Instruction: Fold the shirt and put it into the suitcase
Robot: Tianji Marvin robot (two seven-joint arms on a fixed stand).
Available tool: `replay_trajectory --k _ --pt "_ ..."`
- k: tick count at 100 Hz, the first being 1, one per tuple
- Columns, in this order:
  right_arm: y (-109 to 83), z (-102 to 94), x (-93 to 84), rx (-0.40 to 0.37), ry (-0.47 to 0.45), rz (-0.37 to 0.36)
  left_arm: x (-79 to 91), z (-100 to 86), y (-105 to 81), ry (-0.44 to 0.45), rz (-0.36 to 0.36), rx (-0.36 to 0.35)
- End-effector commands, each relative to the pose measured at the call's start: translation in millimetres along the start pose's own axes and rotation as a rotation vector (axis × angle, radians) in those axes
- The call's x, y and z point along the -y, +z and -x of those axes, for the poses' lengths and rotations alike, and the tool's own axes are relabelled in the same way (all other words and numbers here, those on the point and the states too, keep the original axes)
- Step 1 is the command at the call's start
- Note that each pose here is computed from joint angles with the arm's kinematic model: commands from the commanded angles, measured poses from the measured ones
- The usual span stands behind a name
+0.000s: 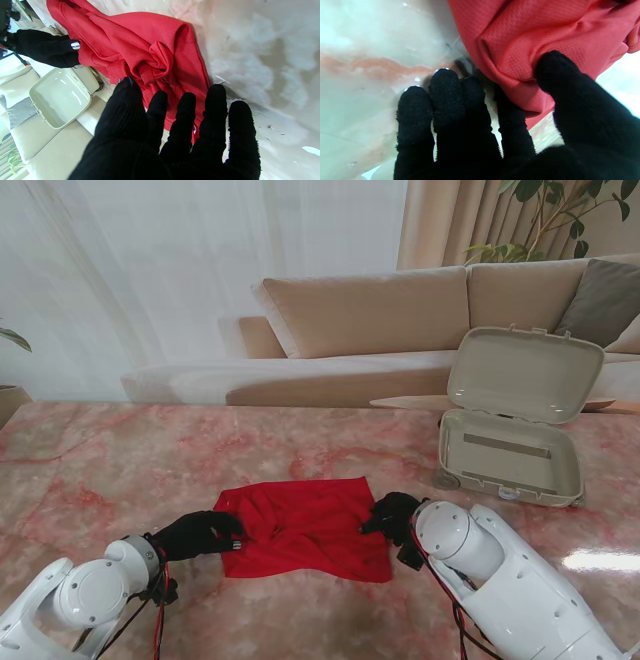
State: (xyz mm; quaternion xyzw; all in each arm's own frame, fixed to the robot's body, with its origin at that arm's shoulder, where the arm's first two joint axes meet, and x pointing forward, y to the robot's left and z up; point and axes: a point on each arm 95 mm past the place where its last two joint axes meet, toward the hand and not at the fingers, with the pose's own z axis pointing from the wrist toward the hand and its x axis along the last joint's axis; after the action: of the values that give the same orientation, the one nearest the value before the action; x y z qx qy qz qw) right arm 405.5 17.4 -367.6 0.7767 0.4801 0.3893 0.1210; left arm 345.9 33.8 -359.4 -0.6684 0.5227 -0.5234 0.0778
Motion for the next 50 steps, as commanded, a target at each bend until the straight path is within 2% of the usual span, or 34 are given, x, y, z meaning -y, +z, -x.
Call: replay_trajectory --k 1,27,50 --pt "3.7 11.3 18.9 0.03 0.024 -0.054 -6.8 4.2 0.3 -0.009 0.013 0.012" --pt "0.9 9.7 20.0 -0.013 0.101 -0.045 -6.6 4.6 -0.4 -0.01 0.002 0.014" --pt "-4.4 6.5 19.2 -0.061 0.143 -0.028 -3.2 4.3 -8.5 -0.005 -0.029 0.023"
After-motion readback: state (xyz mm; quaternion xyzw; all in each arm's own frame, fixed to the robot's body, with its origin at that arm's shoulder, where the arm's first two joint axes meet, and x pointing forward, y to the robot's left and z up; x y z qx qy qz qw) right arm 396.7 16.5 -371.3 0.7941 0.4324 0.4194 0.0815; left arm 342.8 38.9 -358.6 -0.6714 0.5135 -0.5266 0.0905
